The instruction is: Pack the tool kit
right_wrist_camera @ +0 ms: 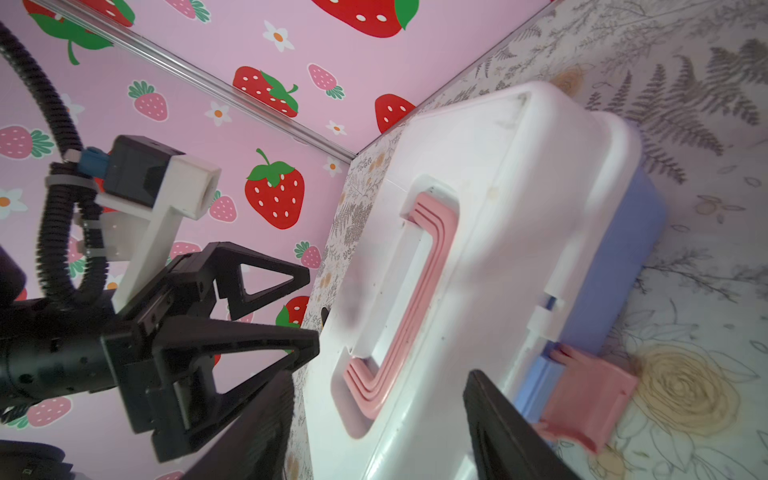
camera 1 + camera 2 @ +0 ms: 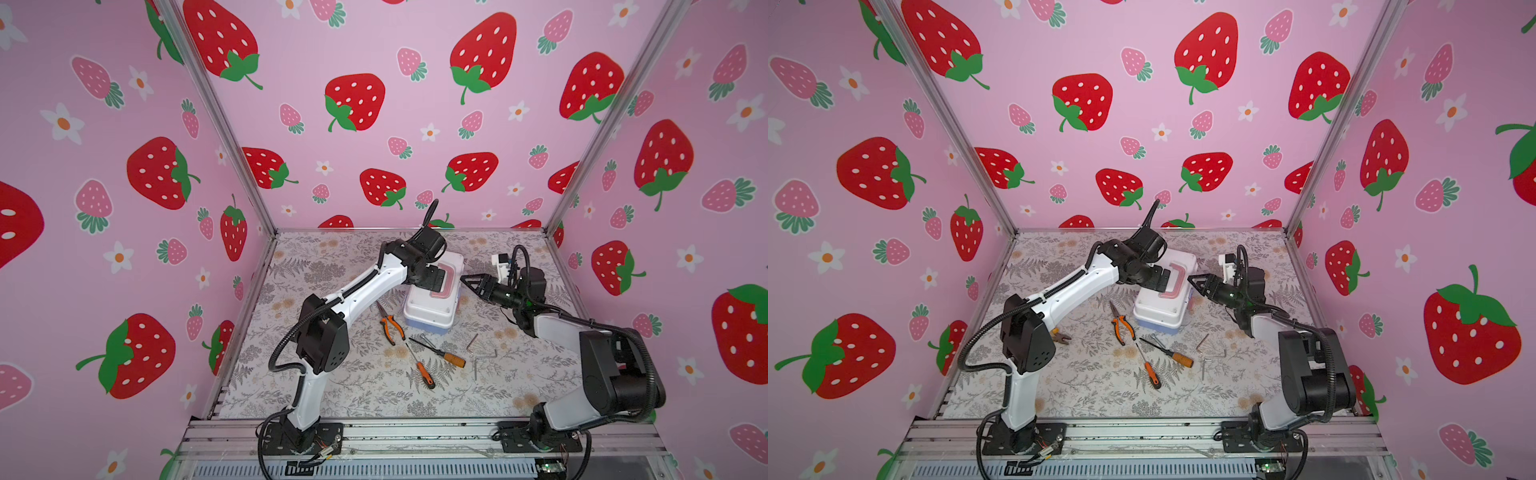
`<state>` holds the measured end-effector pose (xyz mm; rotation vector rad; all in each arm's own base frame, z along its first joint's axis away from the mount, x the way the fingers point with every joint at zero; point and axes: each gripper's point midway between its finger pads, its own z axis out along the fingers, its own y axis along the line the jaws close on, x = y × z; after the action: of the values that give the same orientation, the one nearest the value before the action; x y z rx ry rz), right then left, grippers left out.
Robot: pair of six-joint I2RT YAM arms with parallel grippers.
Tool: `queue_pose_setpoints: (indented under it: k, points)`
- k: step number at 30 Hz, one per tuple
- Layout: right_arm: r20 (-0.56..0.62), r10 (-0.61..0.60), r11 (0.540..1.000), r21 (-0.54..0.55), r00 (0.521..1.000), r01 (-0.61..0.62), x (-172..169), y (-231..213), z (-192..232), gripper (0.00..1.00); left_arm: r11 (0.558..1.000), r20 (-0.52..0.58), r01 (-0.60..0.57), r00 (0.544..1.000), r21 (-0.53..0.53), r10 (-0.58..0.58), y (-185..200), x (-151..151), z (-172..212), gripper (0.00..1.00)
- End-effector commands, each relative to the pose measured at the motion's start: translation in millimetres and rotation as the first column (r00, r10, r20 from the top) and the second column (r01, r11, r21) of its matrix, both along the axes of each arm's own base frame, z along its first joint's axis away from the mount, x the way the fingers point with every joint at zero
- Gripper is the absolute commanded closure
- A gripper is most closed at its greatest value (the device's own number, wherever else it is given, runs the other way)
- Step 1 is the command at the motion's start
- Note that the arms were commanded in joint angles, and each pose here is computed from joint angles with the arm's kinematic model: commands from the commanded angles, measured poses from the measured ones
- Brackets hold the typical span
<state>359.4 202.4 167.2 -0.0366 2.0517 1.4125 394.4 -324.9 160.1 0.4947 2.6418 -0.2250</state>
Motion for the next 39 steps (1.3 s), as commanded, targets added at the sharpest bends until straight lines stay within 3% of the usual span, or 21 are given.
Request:
queue_pose_setpoints:
  k: [1,9,17,24,30,34,39]
  points:
    - [0.026,0.000,1.000,-0.013,1.000,0.001,-3,-3,5,0.29,0.994,-0.051,0.057,0.997,-0.098,-0.062,-20,-2,2,0.01]
    - [0.014,0.011,1.000,-0.013,1.000,-0.011,-1,-3,-1,0.28,0.992,-0.071,0.049,0.996,-0.116,-0.058,-23,5,-9,0.00]
    - [0.014,0.013,1.000,-0.016,1.000,-0.013,-1,-3,-2,0.27,0.988,-0.108,0.011,0.994,-0.151,-0.027,-18,13,-16,0.14]
    - [0.013,0.014,1.000,-0.016,1.000,-0.014,1,-3,-3,0.27,0.991,-0.112,-0.006,0.994,-0.134,-0.009,-16,16,-20,0.05]
    - [0.004,0.012,1.000,-0.018,1.000,-0.012,0,-4,-6,0.27,0.995,-0.105,-0.010,0.995,-0.095,0.000,-19,17,-26,0.02]
    - [0.004,0.010,1.000,-0.018,1.000,-0.010,0,-4,-6,0.27,0.999,-0.088,-0.016,0.996,-0.051,0.011,-18,19,-28,0.11]
    - [-0.001,0.012,1.000,-0.020,1.000,-0.012,-1,-4,-9,0.27,0.996,-0.088,-0.022,0.996,-0.090,0.014,-21,20,-19,0.19]
